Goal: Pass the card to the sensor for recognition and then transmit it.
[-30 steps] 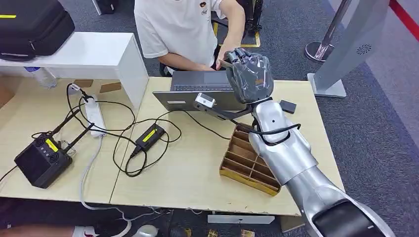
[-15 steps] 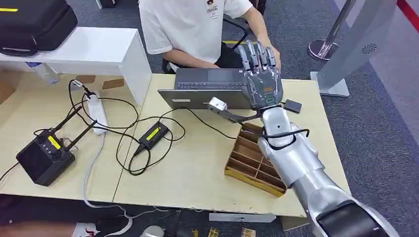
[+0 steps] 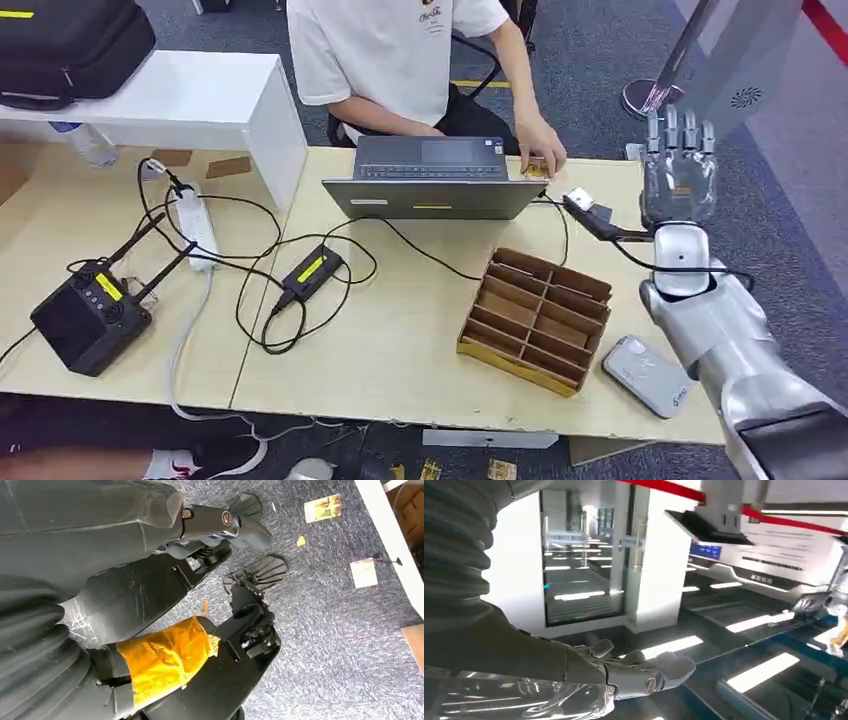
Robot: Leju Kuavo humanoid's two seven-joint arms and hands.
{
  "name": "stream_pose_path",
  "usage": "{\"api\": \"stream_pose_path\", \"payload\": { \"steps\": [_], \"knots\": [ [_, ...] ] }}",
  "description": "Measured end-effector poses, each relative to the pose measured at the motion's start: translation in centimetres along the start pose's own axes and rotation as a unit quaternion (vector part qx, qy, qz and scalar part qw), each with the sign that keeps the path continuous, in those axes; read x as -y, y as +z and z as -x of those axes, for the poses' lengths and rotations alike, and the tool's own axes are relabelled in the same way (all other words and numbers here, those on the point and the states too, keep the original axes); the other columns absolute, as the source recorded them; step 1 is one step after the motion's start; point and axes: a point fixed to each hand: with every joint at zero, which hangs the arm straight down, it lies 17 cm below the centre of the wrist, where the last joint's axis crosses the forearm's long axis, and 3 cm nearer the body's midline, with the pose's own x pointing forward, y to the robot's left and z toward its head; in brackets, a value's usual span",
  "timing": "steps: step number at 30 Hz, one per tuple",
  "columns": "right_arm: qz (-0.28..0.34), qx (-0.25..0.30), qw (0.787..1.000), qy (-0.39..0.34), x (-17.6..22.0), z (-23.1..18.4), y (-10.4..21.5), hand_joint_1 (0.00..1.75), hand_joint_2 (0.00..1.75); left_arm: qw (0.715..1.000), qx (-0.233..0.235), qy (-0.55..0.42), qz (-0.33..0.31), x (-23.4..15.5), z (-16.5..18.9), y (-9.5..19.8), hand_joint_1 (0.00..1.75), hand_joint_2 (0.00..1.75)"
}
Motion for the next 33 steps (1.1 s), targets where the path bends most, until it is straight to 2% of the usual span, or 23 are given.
{"api": "stream_pose_path", "payload": {
  "steps": [9, 11, 14, 17, 22, 25, 33],
  "knots": [
    [-0.022, -0.009, 0.999, 0.025, -1.7, 2.1, 0.5, 0.00, 1.75, 1.000, -0.001, 0.006, -0.004, -0.4, 0.0, 0.0, 0.00, 1.75],
    [-0.044, -0.025, 0.997, 0.053, -2.7, 4.1, 0.3, 0.00, 1.75, 1.000, -0.010, 0.021, -0.008, -1.0, 0.1, 0.0, 0.00, 1.75],
    [-0.074, -0.056, 0.990, 0.103, -4.2, 9.4, 0.3, 0.00, 1.75, 0.999, -0.013, 0.031, -0.013, -2.0, 0.1, 0.0, 0.00, 1.75],
    [-0.119, -0.089, 0.977, 0.151, -6.3, 14.4, 1.6, 0.00, 1.75, 0.999, -0.013, 0.031, -0.021, -3.0, 0.0, 0.0, 0.00, 1.75],
    [-0.218, -0.127, 0.943, 0.217, -10.5, 21.4, 6.1, 0.00, 1.75, 0.997, -0.026, 0.062, -0.040, -5.8, 0.2, 0.1, 0.00, 1.75],
    [-0.291, -0.158, 0.909, 0.252, -13.5, 25.5, 11.4, 0.00, 1.75, 0.995, -0.026, 0.078, -0.056, -8.4, 0.1, 0.2, 0.00, 1.75],
    [-0.388, -0.183, 0.850, 0.307, -17.0, 32.6, 21.7, 0.00, 1.75, 0.992, -0.035, 0.098, -0.071, -10.8, 1.0, 0.4, 0.00, 1.75]
  ]
}}
